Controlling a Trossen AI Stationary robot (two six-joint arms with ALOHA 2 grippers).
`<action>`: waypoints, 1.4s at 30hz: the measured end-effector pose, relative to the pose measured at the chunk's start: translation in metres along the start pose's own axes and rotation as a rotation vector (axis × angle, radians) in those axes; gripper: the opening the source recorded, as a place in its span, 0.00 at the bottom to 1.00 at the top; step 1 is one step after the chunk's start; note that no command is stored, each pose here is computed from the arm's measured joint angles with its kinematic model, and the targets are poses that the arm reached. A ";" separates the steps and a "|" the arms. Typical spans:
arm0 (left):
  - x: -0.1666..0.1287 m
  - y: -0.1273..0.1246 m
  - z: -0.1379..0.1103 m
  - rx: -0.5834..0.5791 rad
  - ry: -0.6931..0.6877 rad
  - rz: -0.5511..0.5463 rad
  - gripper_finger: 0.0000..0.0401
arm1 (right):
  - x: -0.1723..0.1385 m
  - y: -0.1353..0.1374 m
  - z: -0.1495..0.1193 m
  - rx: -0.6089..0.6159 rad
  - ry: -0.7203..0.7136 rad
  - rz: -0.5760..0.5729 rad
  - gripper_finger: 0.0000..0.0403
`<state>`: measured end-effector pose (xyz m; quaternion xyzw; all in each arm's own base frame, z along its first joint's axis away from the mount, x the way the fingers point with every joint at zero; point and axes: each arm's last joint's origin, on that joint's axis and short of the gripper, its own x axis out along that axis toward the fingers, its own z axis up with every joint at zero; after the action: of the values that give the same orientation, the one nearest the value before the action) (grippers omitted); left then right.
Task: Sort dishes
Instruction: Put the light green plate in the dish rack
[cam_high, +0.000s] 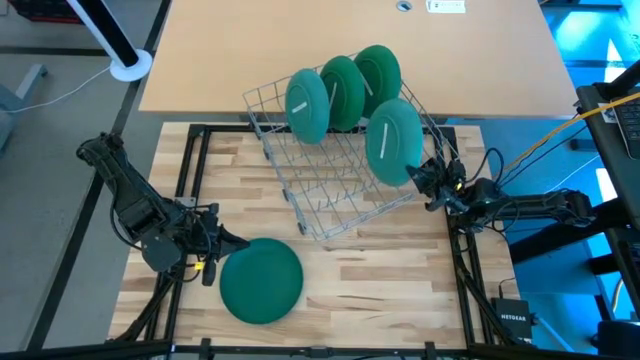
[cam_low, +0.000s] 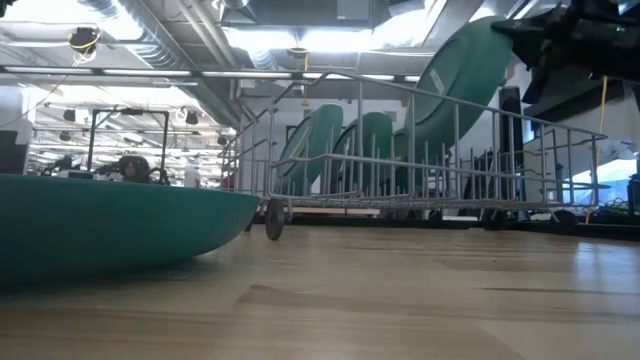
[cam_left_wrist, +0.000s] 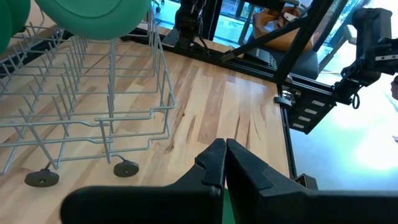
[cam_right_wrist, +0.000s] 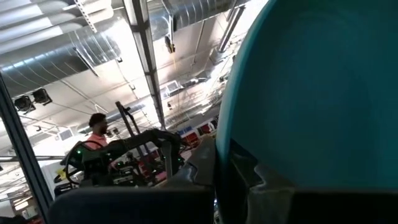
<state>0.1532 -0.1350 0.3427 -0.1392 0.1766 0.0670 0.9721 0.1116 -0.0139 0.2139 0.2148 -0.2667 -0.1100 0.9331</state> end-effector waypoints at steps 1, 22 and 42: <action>0.000 0.000 0.000 0.000 0.000 0.000 0.01 | 0.000 0.000 0.000 0.001 0.001 0.000 0.02; 0.000 0.000 0.000 0.000 0.000 0.000 0.01 | -0.004 -0.012 -0.023 0.016 0.218 -0.149 0.03; 0.000 0.000 0.000 0.000 0.000 0.000 0.01 | -0.005 -0.016 -0.028 -0.029 0.257 -0.202 0.31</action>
<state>0.1532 -0.1351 0.3427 -0.1392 0.1768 0.0668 0.9721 0.1208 -0.0165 0.1831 0.2393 -0.1205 -0.1784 0.9468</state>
